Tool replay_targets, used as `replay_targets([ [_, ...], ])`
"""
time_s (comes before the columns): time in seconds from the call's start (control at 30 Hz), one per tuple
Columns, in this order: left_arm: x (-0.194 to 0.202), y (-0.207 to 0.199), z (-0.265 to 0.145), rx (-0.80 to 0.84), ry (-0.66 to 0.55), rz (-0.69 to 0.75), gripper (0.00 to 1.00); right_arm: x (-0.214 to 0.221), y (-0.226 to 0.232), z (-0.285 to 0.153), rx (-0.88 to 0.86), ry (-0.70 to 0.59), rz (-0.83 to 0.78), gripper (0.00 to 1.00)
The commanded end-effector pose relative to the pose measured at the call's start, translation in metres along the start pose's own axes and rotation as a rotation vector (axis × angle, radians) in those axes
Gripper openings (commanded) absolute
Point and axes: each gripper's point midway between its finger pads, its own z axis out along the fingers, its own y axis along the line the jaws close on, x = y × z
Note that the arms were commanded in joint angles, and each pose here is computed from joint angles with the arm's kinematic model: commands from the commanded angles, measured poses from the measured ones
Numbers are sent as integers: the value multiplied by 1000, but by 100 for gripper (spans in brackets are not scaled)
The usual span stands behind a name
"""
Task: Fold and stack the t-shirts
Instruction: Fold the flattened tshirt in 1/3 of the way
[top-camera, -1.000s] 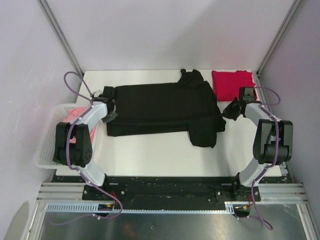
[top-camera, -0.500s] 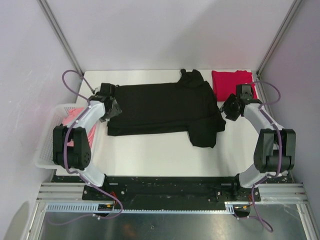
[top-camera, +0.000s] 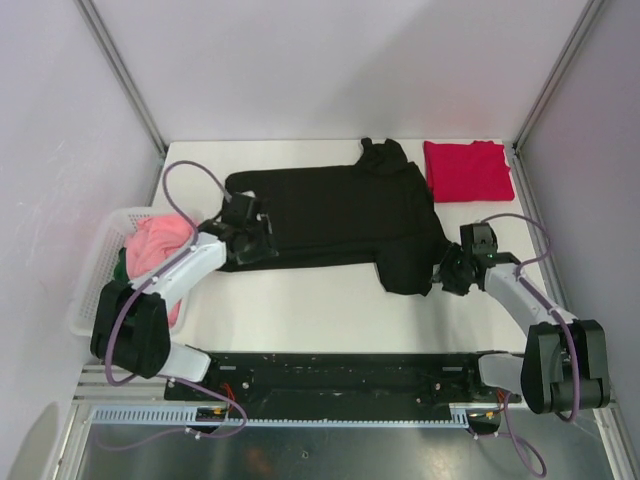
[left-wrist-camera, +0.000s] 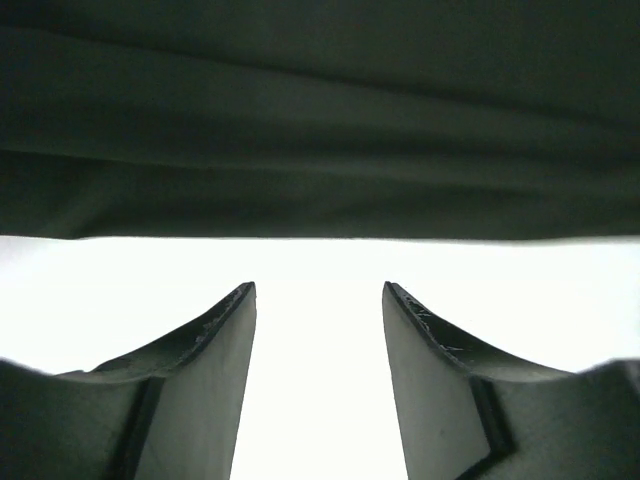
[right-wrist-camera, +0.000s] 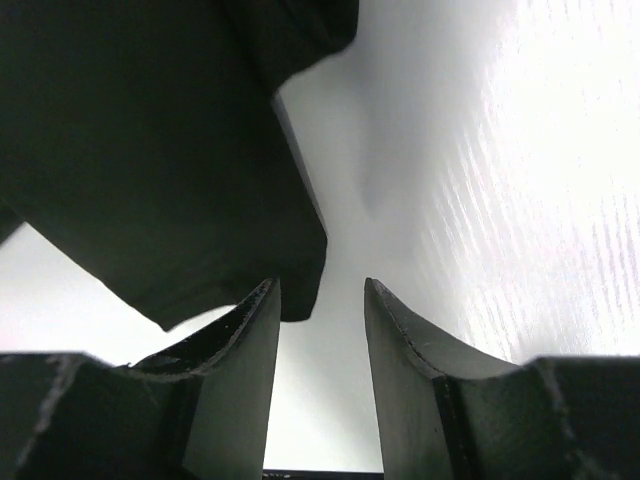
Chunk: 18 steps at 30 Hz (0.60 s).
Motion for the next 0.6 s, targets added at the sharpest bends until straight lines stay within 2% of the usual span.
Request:
replay_targets([
  [0.0, 32, -74, -8, 243, 49, 112, 57, 8, 9, -1, -40, -19, 2, 43],
  [0.3, 109, -200, -1, 472, 198, 297, 55, 27, 12, 10, -33, 15, -12, 42],
  [0.43, 137, -236, 4, 527, 262, 344, 56, 30, 14, 13, -34, 24, -18, 39],
  [0.57, 158, -255, 12, 556, 308, 363, 56, 31, 13, 16, -23, 28, -26, 38],
])
